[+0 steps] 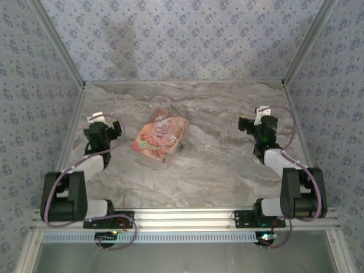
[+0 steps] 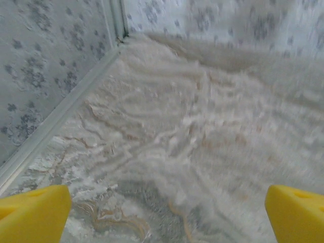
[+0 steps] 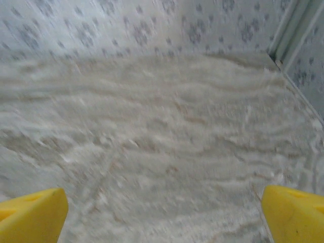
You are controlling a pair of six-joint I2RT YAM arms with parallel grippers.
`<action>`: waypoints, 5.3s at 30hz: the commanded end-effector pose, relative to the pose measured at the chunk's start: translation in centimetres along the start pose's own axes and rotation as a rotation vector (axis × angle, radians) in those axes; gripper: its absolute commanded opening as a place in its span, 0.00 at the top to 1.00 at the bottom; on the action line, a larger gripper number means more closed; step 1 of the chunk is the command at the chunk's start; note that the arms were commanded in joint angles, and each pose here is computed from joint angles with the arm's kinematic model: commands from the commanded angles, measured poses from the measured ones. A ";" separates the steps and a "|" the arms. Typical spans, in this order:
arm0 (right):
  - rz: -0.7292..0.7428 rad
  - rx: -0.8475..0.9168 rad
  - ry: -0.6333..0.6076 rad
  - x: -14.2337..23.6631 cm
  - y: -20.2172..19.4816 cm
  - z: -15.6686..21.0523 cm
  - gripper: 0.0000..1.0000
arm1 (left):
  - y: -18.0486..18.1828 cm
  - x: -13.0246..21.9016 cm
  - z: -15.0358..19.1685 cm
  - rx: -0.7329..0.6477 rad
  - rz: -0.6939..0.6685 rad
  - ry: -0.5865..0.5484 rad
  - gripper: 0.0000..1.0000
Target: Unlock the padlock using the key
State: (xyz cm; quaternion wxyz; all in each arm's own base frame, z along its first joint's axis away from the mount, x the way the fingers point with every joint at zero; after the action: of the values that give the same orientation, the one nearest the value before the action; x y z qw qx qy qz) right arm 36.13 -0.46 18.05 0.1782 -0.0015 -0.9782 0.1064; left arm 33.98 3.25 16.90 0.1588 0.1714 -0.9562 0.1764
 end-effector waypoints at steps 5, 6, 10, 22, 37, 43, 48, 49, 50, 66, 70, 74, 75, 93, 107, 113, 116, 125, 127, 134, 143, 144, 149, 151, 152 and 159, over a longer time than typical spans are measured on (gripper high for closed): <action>-0.265 -0.531 0.187 -0.9 2.0 -3.5 0.00 | -0.5 3.7 -0.1 0.480 0.061 0.239 0.02; -0.400 -0.552 0.167 -1.4 3.0 -4.5 0.00 | -1.1 4.3 0.3 0.486 0.086 0.273 0.02; -0.580 -0.521 0.075 -2.1 6.5 -6.9 0.00 | -3.9 7.5 2.4 0.415 0.142 0.367 0.02; -0.878 -0.476 0.326 -7.0 17.3 -8.1 0.23 | -7.6 13.3 9.0 0.417 0.277 0.510 0.02; -1.061 -0.343 0.521 -7.9 27.1 -5.5 0.37 | -11.2 11.9 9.9 0.403 0.338 0.540 0.02; -1.091 -0.312 0.549 -6.8 27.5 -4.6 0.44 | -11.8 11.6 9.9 0.394 0.353 0.544 0.08; -1.089 -0.291 0.556 -5.3 27.0 -4.0 0.47 | -12.7 11.3 9.7 0.382 0.367 0.551 0.12; -1.085 -0.290 0.559 -5.0 26.7 -3.7 0.47 | -12.9 11.2 9.7 0.378 0.369 0.554 0.12; -1.082 -0.289 0.563 -4.6 26.5 -3.5 0.47 | -13.1 11.0 9.7 0.374 0.370 0.559 0.12; -0.923 -0.334 0.590 3.9 20.1 3.0 0.47 | -18.8 9.6 11.9 0.318 0.485 0.724 0.18; -0.860 -0.332 0.610 5.4 18.7 4.1 0.47 | -21.1 9.5 12.7 0.286 0.521 0.762 0.18; -0.781 -0.352 0.621 6.0 17.3 4.9 0.47 | -22.9 9.2 13.4 0.263 0.544 0.800 0.19; -0.769 -0.355 0.620 6.0 17.1 5.0 0.47 | -23.2 9.0 13.6 0.260 0.544 0.806 0.19; -0.690 -0.381 0.586 2.2 17.8 2.9 0.46 | -24.9 4.4 11.7 0.249 0.514 0.792 0.19; -0.740 -0.386 0.605 1.1 20.2 2.1 0.46 | -23.3 2.6 10.2 0.249 0.465 0.774 0.18; -0.733 -0.376 0.613 1.6 20.3 2.1 0.45 | -22.8 2.6 9.7 0.241 0.461 0.766 0.17; -0.720 -0.373 0.622 1.8 20.0 2.5 0.44 | -22.5 2.6 9.5 0.237 0.457 0.764 0.15; -0.667 -0.346 0.619 2.7 18.6 2.3 0.36 | -20.9 3.1 8.6 0.240 0.436 0.746 0.11; -0.640 -0.331 0.620 3.1 17.9 2.2 0.33 | -20.3 3.5 8.3 0.236 0.428 0.735 0.10; -0.507 -0.287 0.596 4.8 14.3 1.6 0.29 | -18.1 5.5 7.5 0.184 0.393 0.718 0.10; -0.279 -0.340 0.556 8.0 7.1 -0.3 0.29 | -16.6 9.9 6.9 0.085 0.392 0.716 0.12; -0.241 -0.356 0.583 8.2 5.9 -0.1 0.30 | -17.0 10.7 7.0 0.061 0.404 0.720 0.12; -0.030 -0.348 0.729 9.2 1.2 2.6 0.35 | -19.8 15.1 9.0 -0.026 0.509 0.793 0.13; 0.016 -0.349 0.776 9.1 0.0 3.7 0.36 | -21.3 16.9 10.0 -0.053 0.563 0.829 0.13; 0.034 -0.362 0.800 8.9 -0.6 4.4 0.38 | -22.1 17.7 10.5 -0.067 0.590 0.842 0.13; 0.043 -0.415 0.902 6.8 -1.5 7.8 0.47 | -26.7 23.7 13.6 -0.178 0.755 0.907 0.14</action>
State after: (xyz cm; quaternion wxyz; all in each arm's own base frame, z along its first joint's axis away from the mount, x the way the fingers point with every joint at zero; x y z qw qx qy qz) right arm 27.47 -3.10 14.91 0.5522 -0.1039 -0.8206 -0.1046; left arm 20.57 -30.08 19.81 0.4980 -0.2630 -0.8037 0.1924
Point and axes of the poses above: each hand's point on the last joint's axis, 136 mm out from that joint toward the fingers, its own x axis back along the fingers, its own y axis along the line the jaws close on, z = x × y, the point moved 5 cm from there along x, back along the fingers, and after that the axes turned 13 degrees about x, right-handed, at the moved point
